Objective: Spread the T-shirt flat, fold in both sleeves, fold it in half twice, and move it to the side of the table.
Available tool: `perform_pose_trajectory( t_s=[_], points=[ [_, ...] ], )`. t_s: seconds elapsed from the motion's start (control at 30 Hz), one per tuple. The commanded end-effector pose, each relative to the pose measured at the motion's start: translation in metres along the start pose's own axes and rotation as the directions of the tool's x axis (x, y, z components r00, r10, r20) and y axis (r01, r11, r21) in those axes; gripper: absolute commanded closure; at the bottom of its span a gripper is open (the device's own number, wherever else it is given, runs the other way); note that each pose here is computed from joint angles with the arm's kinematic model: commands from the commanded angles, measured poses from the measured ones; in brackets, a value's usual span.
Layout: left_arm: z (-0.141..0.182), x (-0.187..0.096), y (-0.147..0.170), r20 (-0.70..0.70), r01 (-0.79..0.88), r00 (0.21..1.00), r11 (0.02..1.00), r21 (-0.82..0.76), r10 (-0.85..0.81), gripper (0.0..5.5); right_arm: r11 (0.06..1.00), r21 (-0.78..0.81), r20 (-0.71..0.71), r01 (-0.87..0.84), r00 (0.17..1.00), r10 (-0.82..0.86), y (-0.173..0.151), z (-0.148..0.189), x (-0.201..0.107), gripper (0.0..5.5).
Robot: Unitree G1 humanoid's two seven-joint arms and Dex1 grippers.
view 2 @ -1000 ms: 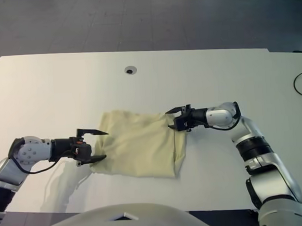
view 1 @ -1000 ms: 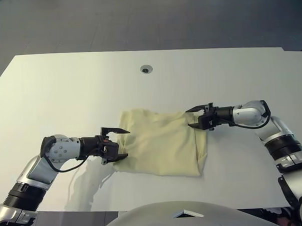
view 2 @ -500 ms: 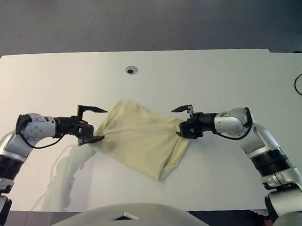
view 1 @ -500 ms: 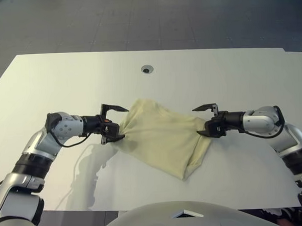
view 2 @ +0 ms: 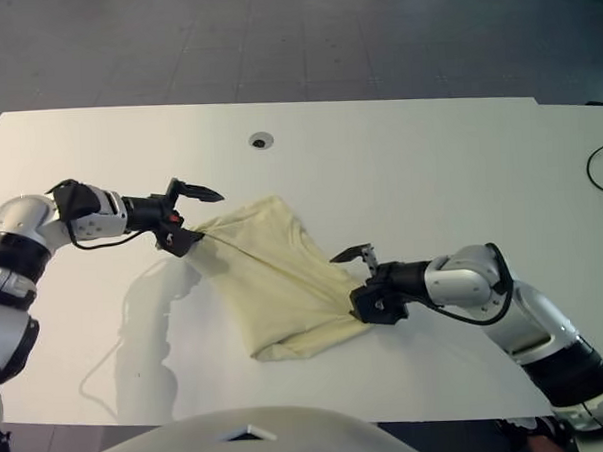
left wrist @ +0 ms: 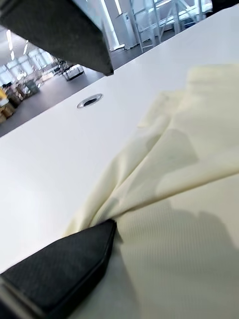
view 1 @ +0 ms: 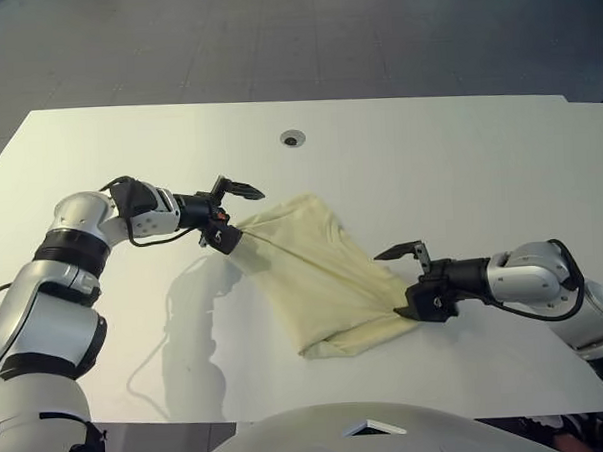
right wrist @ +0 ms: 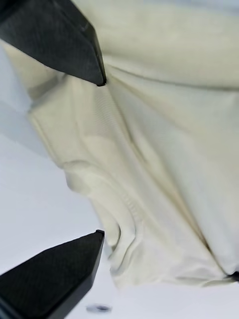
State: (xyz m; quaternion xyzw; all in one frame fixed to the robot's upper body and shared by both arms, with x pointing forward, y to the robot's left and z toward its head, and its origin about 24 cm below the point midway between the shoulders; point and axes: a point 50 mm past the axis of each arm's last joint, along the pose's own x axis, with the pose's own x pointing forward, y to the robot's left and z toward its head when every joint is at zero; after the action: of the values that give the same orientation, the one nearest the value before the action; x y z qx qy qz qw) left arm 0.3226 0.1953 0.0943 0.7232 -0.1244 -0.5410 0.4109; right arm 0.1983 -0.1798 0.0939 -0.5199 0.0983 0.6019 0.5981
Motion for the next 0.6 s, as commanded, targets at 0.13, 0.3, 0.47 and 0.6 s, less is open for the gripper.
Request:
perform_pose_trajectory(
  t_s=[0.13, 0.3, 0.47, 0.6],
  points=[
    [0.011, 0.027, 0.004, 0.121, 0.015, 0.991, 0.955, 0.297, -0.053, 0.10, 0.931, 0.365, 0.062, -0.010, 0.998, -0.014, 0.006, 0.021, 0.003, 0.13],
    [0.010, 0.031, 0.020, 0.186, -0.126, 0.981, 0.888, 0.442, 0.047, 0.10, 0.910, 0.406, 0.055, 0.083, 0.992, -0.115, -0.012, 0.030, -0.007, 0.13],
    [0.002, 0.024, 0.041, 0.211, -0.249, 0.965, 0.813, 0.527, 0.158, 0.10, 0.911, 0.399, 0.082, 0.106, 0.985, -0.151, -0.021, 0.040, -0.023, 0.13],
    [-0.011, 0.010, 0.052, 0.164, -0.277, 0.961, 0.790, 0.548, 0.223, 0.10, 0.917, 0.369, 0.103, 0.155, 0.973, -0.206, -0.033, 0.044, -0.031, 0.13]
  ],
)
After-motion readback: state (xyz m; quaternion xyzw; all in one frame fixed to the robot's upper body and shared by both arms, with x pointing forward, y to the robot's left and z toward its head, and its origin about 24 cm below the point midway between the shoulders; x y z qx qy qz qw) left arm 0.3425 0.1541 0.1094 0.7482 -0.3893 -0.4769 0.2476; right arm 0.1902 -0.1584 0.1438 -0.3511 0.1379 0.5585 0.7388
